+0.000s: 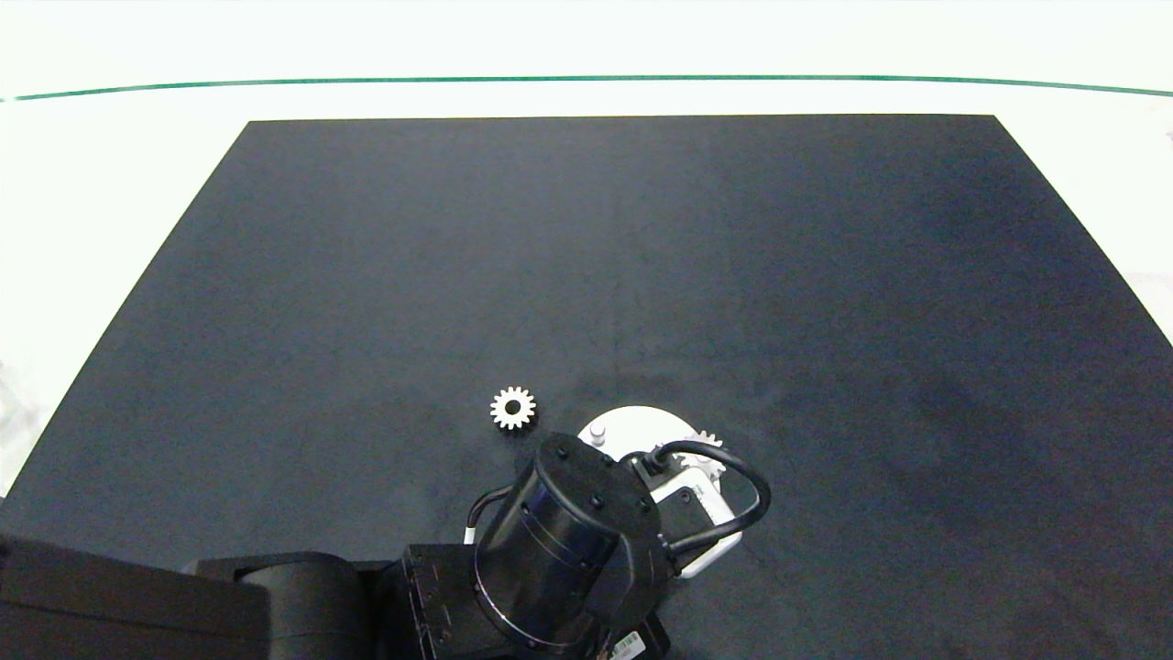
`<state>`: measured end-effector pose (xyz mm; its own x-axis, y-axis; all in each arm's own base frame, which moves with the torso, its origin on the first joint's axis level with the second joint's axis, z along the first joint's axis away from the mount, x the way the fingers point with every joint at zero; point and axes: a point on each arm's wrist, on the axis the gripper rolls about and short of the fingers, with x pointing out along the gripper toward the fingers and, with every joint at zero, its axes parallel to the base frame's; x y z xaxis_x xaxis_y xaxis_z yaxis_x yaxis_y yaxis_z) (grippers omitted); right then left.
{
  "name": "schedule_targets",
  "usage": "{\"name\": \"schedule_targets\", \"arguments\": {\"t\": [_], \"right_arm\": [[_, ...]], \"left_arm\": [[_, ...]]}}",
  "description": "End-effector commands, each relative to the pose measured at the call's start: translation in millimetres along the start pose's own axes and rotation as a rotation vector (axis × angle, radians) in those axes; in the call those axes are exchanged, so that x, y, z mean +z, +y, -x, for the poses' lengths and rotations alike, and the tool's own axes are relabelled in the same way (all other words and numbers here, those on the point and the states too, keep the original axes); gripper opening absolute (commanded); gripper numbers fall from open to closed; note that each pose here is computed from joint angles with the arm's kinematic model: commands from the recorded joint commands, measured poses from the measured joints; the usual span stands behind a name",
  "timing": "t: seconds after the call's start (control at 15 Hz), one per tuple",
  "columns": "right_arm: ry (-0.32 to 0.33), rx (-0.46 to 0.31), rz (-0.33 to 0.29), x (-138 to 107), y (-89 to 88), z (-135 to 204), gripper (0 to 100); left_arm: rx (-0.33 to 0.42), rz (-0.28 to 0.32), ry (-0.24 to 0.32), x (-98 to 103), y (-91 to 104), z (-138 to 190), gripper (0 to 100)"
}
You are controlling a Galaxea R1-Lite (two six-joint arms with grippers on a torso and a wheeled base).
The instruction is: Install three planetary gears onto the carrier pins
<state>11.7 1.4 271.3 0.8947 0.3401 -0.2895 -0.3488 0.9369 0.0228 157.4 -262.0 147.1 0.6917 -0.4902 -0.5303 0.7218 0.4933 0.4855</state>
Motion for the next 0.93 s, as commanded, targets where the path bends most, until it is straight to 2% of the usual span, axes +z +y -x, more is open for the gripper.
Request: {"name": "schedule_targets", "arguments": {"t": [0.07, 0.87, 0.93], "right_arm": [[0.005, 0.000, 0.001, -0.6, 0.1, -0.4, 100], [0.004, 0.000, -0.001, -0.7, -0.1, 0.0, 100], [0.002, 0.002, -0.001, -0.8, -0.2, 0.4, 100]], "left_arm": [[0.004, 0.000, 0.006, -1.7, 0.1, -0.7, 25], [-0.001, -0.013, 0.024, -0.9, 1.2, -2.5, 25], [0.002, -0.011, 0.024, -0.6, 1.8, -2.6, 100]]}}
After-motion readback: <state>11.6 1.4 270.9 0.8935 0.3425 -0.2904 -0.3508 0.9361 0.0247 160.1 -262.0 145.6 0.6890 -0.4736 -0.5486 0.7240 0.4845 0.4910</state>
